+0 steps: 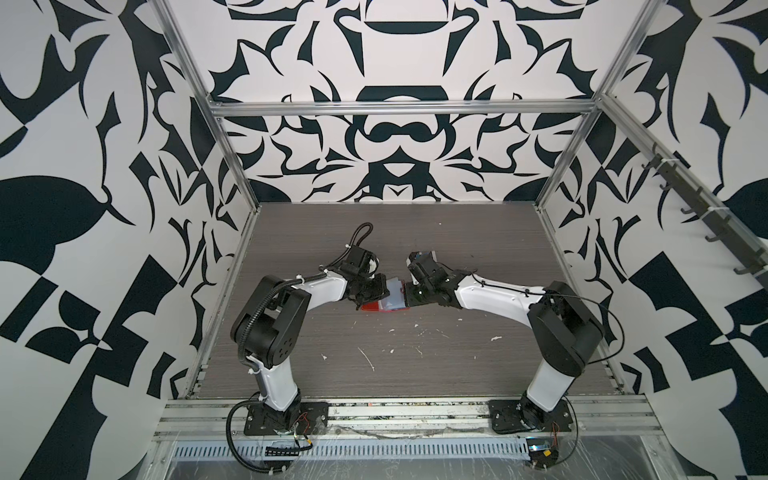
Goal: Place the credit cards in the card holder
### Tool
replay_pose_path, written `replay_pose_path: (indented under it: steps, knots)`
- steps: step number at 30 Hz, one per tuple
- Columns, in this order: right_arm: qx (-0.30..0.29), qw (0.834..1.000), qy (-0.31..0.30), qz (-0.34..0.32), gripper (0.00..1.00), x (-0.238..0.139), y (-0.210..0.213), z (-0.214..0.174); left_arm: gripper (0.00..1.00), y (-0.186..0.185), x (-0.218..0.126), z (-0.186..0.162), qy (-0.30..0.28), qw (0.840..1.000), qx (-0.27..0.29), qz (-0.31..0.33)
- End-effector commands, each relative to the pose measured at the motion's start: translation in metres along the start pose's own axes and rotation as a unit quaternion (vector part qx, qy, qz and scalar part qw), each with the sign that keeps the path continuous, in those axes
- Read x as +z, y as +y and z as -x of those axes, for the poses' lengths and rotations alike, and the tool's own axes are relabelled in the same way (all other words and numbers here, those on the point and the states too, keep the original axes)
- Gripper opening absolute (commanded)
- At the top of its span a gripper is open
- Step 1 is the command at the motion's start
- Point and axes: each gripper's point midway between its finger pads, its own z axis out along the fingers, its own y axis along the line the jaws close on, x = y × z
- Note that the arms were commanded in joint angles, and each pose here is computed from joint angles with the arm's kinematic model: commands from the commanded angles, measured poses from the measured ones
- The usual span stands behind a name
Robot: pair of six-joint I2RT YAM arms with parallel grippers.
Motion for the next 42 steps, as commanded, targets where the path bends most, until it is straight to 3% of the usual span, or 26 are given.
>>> replay_pose_path:
  steps: [1, 16, 20, 29, 36, 42]
  knots:
    - [0.001, 0.999, 0.003, 0.037, 0.0, 0.003, 0.018, 0.006, 0.0, -0.001, -0.006, -0.002, -0.006, 1.0, 0.004, 0.001]
    - [0.01, 0.995, 0.002, 0.101, 0.0, 0.012, 0.041, 0.008, 0.0, -0.003, -0.006, -0.003, -0.003, 1.0, 0.008, -0.005]
    - [0.012, 0.992, -0.003, 0.126, 0.11, 0.013, 0.049, 0.011, 0.28, -0.004, -0.013, -0.001, -0.015, 1.0, 0.012, -0.001]
    - [0.006, 0.984, 0.004, 0.18, 0.26, 0.02, 0.071, 0.013, 0.46, 0.003, -0.057, 0.009, -0.1, 0.993, 0.031, 0.05]
    - [0.008, 0.985, 0.019, 0.174, 0.31, 0.033, 0.07, 0.005, 0.46, 0.002, -0.063, 0.009, -0.112, 0.992, 0.044, 0.047]
    - [0.007, 0.989, 0.029, 0.148, 0.34, 0.041, 0.061, -0.001, 0.37, 0.012, -0.049, 0.004, -0.086, 0.994, 0.04, 0.062]
